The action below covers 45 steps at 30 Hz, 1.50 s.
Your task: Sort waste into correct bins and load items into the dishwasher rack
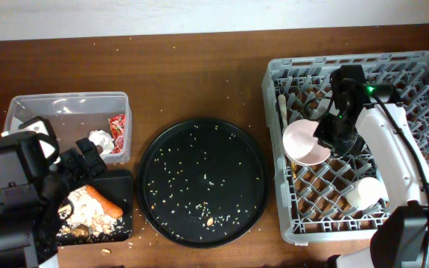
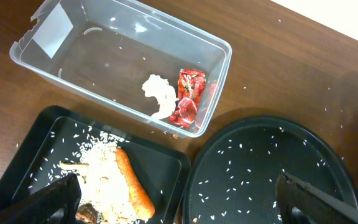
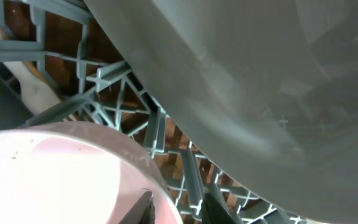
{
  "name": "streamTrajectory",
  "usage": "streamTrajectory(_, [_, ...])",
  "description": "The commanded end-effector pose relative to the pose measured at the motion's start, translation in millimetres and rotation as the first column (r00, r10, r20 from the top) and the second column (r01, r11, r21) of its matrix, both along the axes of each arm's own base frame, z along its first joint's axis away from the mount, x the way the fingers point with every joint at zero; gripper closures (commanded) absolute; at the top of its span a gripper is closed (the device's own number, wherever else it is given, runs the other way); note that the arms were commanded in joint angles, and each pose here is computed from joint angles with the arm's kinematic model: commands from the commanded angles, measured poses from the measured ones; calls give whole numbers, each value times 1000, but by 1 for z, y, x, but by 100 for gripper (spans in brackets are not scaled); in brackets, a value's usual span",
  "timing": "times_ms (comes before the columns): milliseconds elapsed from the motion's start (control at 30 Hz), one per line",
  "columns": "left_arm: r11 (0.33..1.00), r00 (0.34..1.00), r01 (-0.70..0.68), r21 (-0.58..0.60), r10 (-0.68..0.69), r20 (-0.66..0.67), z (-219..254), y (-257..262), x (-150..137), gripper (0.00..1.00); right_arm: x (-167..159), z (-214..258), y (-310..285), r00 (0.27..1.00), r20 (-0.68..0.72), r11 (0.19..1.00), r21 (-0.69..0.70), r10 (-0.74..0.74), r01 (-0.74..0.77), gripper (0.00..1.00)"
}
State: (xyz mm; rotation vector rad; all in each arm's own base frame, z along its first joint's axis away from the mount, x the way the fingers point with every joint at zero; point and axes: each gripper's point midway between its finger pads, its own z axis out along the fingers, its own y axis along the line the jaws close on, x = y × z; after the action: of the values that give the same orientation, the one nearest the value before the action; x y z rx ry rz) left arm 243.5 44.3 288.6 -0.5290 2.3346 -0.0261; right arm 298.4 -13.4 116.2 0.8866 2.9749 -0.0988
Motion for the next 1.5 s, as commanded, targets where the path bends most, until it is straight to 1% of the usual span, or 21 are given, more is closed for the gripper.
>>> streamTrajectory(0, [1000, 1000, -5, 22, 5, 3, 3, 4, -1, 1, -46, -55, 21, 965, -261, 990, 139, 15, 22, 74])
streamTrajectory(100, [1000, 1000, -5, 22, 5, 3, 3, 4, -1, 1, -55, -64, 22, 959, -281, 989, 145, 34, 8, 75])
streamTrajectory(133, [1000, 1000, -5, 22, 5, 4, 3, 4, -1, 1, -57, -67, 22, 958, -283, 989, 145, 34, 8, 78])
streamTrajectory(200, [1000, 1000, -5, 22, 5, 4, 3, 4, -1, 1, -51, -68, 25, 964, -253, 984, 174, 77, -33, 95])
streamTrajectory(267, [1000, 1000, -5, 22, 5, 4, 3, 4, -1, 1, -45, -61, 28, 972, -208, 979, 193, 108, -68, 96])
streamTrajectory(367, [1000, 1000, -5, 22, 5, 4, 3, 4, -1, 1, -31, -30, 21, 988, -108, 985, 147, 111, -94, 96])
streamTrajectory(467, [1000, 1000, -5, 22, 5, 3, 3, 4, -1, 1, -15, 44, -10, 993, 94, 996, -56, 77, -72, 96])
streamTrajectory(533, [1000, 1000, -5, 22, 5, 4, 3, 4, -1, 1, -16, 90, -30, 975, 215, 983, -181, 59, -19, 96])
streamTrajectory(600, [1000, 1000, -5, 22, 5, 4, 3, 4, -1, 1, -21, 142, -44, 927, 362, 942, -335, 99, 30, 96])
streamTrajectory(633, [1000, 1000, -5, 22, 5, 3, 3, 4, -1, 1, -23, 156, -45, 907, 401, 921, -388, 127, 43, 96])
streamTrajectory(667, [1000, 1000, -5, 22, 5, 4, 3, 4, -1, 1, -25, 175, -45, 883, 430, 874, -484, 187, 51, 96])
streamTrajectory(700, [1000, 1000, -5, 22, 5, 3, 3, 4, -1, 1, -24, 184, -43, 874, 416, 831, -556, 252, 25, 96])
streamTrajectory(767, [1000, 1000, -5, 22, 5, 3, 3, 4, -1, 1, -10, 185, -19, 849, 344, 757, -646, 401, -96, 96])
streamTrajectory(867, [1000, 1000, -5, 22, 5, 3, 3, 4, -1, 1, 18, 162, 16, 823, 109, 557, -784, 557, -273, 96])
streamTrajectory(933, [1000, 1000, -5, 22, 5, 3, 3, 4, -1, 1, 37, 130, 35, 809, -70, 426, -821, 583, -379, 96])
streamTrajectory(967, [1000, 1000, -5, 22, 5, 4, 3, 4, -1, 1, 42, 116, 35, 816, -131, 382, -834, 563, -397, 96])
streamTrajectory(1067, [1000, 1000, -5, 22, 5, 4, 3, 4, -1, 1, 51, 80, 33, 840, -242, 298, -858, 486, -419, 96])
streamTrajectory(1133, [1000, 1000, -5, 22, 5, 4, 3, 4, -1, 1, 52, 74, 33, 847, -245, 292, -863, 472, -412, 96])
streamTrajectory(1200, [1000, 1000, -5, 22, 5, 4, 3, 4, -1, 1, 54, 86, 31, 850, -239, 260, -882, 470, -392, 96])
streamTrajectory(1367, [1000, 1000, -5, 22, 5, 4, 3, 4, -1, 1, 59, 97, 31, 854, -218, 230, -905, 472, -358, 96])
streamTrajectory(1467, [1000, 1000, -5, 22, 5, 3, 3, 4, -1, 1, 60, 96, 24, 863, -219, 236, -905, 456, -354, 96])
